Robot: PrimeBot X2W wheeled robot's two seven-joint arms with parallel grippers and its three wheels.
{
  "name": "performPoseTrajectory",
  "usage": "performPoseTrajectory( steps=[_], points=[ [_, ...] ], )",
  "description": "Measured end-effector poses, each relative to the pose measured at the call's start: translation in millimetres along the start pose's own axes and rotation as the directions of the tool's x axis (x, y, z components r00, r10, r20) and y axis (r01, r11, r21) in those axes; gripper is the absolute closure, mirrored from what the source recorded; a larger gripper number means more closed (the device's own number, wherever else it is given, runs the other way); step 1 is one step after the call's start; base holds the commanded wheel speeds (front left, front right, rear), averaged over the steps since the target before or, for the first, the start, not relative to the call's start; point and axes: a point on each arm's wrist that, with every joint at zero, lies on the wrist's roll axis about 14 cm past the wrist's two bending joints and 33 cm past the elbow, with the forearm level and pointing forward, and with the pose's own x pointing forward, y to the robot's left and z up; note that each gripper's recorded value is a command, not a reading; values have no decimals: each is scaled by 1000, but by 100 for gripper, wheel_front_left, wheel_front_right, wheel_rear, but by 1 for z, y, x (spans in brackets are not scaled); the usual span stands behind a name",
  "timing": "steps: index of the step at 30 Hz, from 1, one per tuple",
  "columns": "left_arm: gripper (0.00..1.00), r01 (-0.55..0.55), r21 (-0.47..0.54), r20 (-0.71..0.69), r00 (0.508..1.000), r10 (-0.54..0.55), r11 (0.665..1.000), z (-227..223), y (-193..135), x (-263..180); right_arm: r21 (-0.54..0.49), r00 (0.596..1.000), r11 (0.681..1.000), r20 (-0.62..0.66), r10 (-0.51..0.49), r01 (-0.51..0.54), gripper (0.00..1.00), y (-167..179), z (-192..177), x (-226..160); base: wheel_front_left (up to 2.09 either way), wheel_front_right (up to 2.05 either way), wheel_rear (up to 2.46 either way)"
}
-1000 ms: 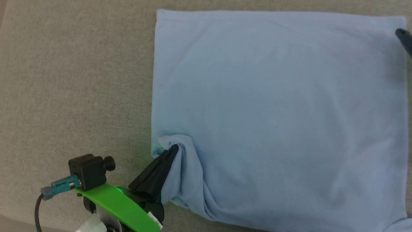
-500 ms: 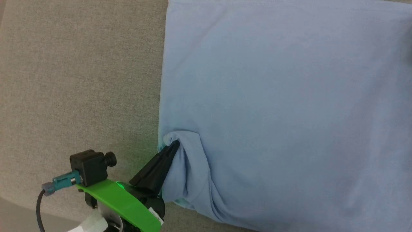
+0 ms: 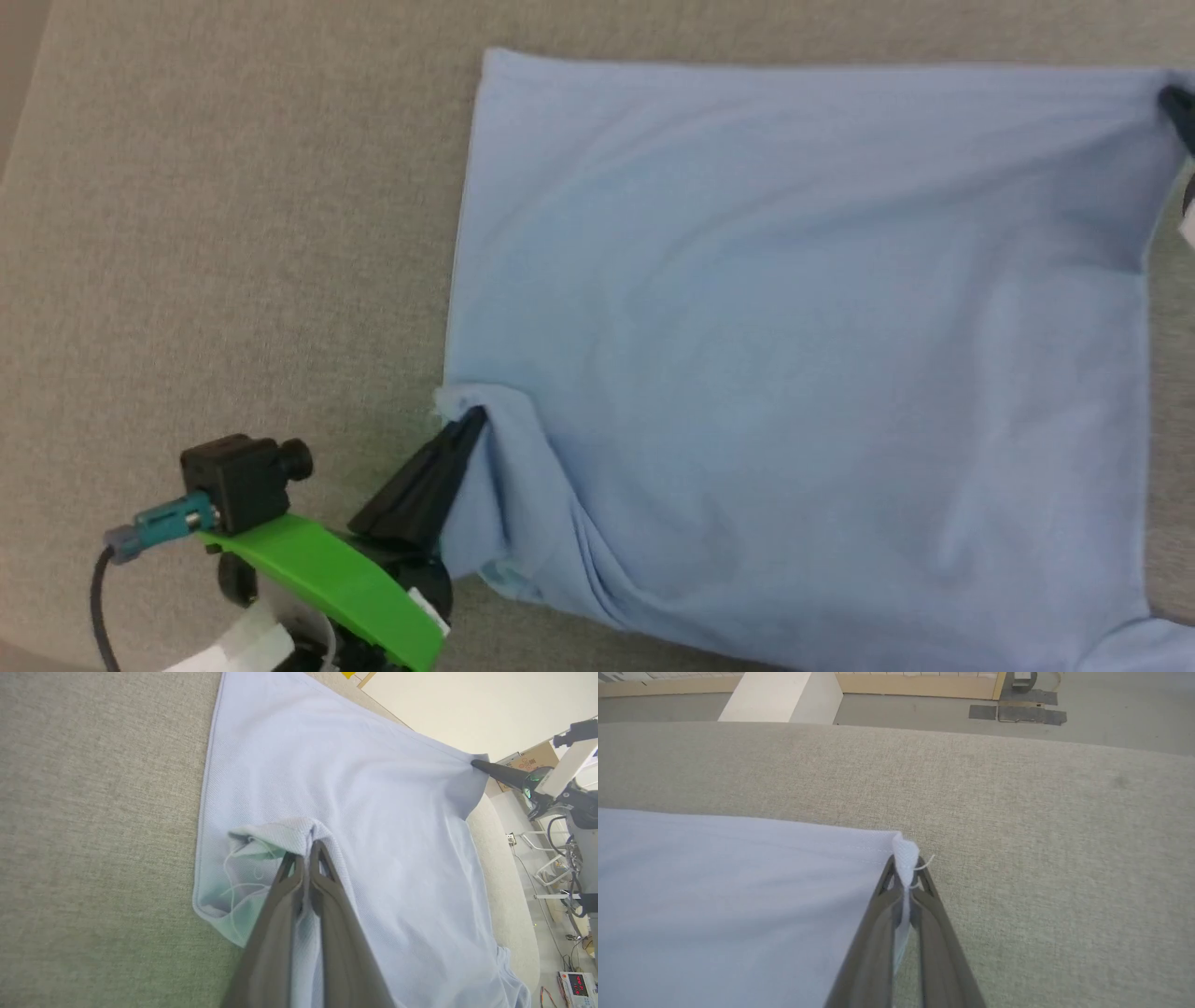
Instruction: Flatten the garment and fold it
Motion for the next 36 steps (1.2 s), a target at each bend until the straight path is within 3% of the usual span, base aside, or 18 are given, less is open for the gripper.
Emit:
performPoseTrajectory(
  steps=[6,12,20,23,25,36],
  points=[
    [100,18,47,34,999,-20,999,9,-9,-11,67,995,996,76,-62,57,100,-34,-11,-61,0,0,0],
    [100,36,60,37,999,-39,998,7,-19,-24,185,984,970,50,-173,161,100,-74,-64,-133,0,0,0],
    [100,88,86,16,996,-89,992,4,-36,-28,366,957,885,-122,-261,288,100,-82,-178,-209,0,0,0],
    [100,95,94,11,995,-97,991,5,-39,-29,397,947,863,-202,-251,313,100,-73,-213,-222,0,0,0],
    [100,99,99,6,995,-100,990,5,-41,-31,384,940,866,-242,-241,321,100,-66,-231,-226,0,0,0],
    [100,106,110,-7,994,-106,988,7,-48,-37,363,950,882,-200,-242,301,100,-56,-249,-207,0,0,0]
  ],
)
